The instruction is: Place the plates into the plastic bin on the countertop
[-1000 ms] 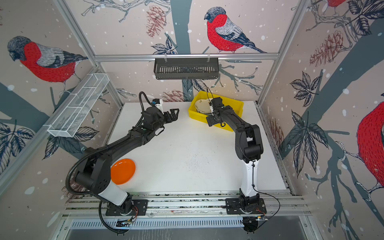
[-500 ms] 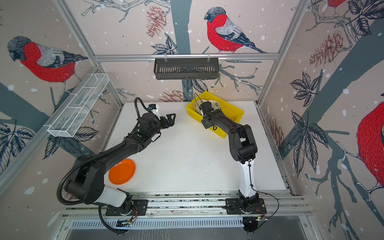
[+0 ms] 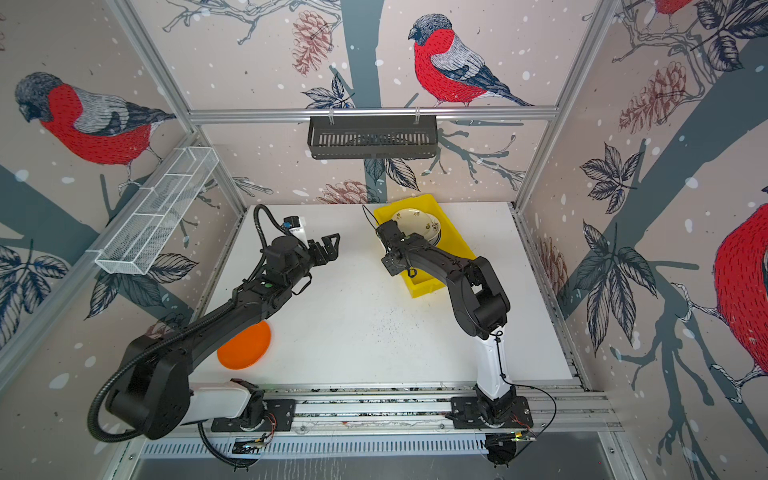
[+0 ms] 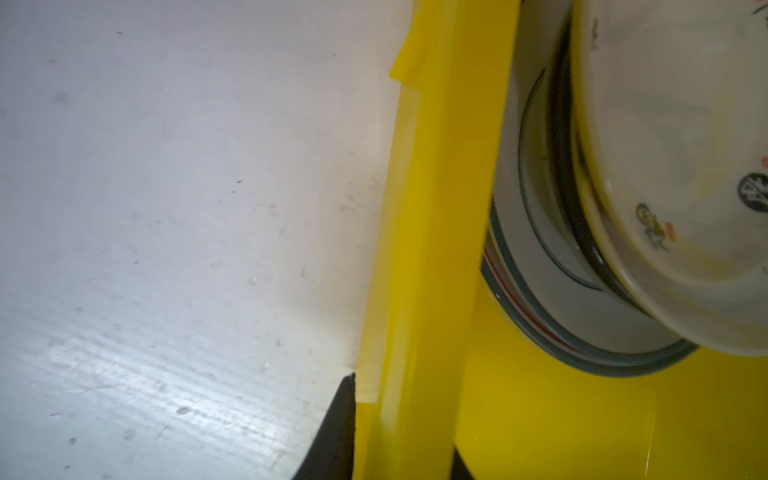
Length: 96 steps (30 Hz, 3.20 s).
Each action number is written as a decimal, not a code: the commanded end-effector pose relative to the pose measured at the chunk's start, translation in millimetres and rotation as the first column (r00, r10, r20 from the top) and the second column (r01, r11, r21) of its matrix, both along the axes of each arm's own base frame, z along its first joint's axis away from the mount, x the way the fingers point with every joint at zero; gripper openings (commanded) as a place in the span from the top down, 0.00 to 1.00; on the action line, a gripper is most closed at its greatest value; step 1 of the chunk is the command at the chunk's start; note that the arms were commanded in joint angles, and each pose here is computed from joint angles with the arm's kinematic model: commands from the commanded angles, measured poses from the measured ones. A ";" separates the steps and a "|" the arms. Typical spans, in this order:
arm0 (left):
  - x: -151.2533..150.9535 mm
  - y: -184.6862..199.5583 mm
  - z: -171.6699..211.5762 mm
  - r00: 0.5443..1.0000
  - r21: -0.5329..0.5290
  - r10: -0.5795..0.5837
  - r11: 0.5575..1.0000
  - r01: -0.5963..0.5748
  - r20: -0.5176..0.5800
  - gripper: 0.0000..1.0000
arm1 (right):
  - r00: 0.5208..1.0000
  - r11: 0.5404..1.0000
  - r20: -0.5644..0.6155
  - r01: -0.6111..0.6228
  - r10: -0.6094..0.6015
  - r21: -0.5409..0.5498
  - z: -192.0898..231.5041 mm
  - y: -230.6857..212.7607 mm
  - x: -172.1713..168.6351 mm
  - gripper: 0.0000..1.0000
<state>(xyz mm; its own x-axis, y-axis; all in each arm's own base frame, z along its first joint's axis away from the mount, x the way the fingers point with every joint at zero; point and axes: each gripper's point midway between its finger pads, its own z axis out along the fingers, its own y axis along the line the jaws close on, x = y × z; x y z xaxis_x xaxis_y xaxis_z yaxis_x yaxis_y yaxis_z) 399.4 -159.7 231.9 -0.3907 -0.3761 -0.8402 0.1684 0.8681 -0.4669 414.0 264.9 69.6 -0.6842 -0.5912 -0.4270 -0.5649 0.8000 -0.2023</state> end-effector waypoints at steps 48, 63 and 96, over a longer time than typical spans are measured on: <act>-98.9 215.2 -87.7 0.684 0.250 0.542 0.837 -0.486 -0.487 0.02 | 0.981 0.748 0.028 -0.166 0.193 0.642 138.5 58.3 -63.1 0.09; -131.2 232.5 -111.5 0.636 0.195 0.510 0.844 -0.500 -0.579 0.02 | 0.973 0.691 -0.001 -0.164 0.232 0.704 138.1 56.6 -68.0 0.08; -130.3 182.9 -141.2 0.426 0.644 0.656 0.739 -0.196 -0.624 0.08 | 0.986 0.699 -0.012 -0.111 0.168 0.707 134.8 37.2 -56.0 0.07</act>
<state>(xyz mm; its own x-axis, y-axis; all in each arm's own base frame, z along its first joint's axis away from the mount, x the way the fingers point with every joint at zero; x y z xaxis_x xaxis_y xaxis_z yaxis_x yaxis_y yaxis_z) 285.0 15.9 97.8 -0.8427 -0.3711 -0.3901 -0.4636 0.8685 0.1754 357.3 300.6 200.1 -0.6691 -0.2426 -0.7025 -0.6683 0.6100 0.4258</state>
